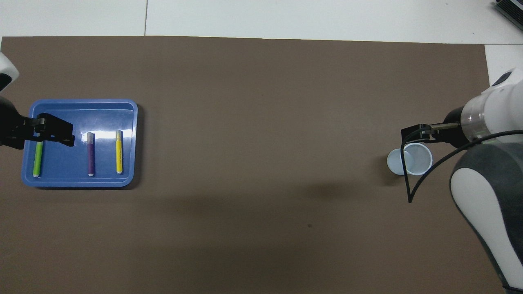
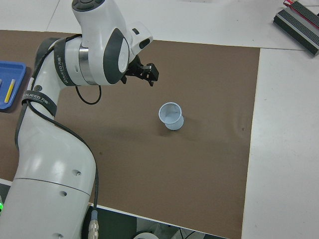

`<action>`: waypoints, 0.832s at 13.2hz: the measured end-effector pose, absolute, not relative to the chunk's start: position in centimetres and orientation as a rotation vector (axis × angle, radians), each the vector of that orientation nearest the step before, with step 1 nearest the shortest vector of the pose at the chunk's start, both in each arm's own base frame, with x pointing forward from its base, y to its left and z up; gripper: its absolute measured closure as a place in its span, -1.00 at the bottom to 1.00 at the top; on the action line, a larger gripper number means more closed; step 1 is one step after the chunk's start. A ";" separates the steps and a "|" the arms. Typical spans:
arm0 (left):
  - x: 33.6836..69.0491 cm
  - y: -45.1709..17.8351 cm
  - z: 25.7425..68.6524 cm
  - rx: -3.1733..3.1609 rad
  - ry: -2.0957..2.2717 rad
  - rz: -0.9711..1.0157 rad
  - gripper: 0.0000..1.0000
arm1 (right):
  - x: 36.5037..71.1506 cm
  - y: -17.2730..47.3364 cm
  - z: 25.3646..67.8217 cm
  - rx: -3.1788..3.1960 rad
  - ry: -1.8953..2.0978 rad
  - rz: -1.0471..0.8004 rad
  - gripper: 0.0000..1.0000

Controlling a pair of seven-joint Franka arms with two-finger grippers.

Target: Right arm passes pens to left for tray arrangement

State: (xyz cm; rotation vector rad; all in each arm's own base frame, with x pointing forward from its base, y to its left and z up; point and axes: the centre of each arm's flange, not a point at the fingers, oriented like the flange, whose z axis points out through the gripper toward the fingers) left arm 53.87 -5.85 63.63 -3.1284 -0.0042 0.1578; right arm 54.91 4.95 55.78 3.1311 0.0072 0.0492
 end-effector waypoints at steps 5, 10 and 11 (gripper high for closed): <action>53.2 -4.5 62.4 -3.121 -0.064 0.188 -1.00 | 54.7 5.1 56.6 3.131 0.011 0.047 -1.00; 52.7 -3.7 61.7 -3.118 -0.087 0.205 -1.00 | 53.6 5.1 60.7 3.136 0.009 0.022 -1.00; 52.6 -3.8 61.8 -3.118 -0.087 0.204 -1.00 | 53.5 5.1 61.4 3.138 0.009 0.030 -1.00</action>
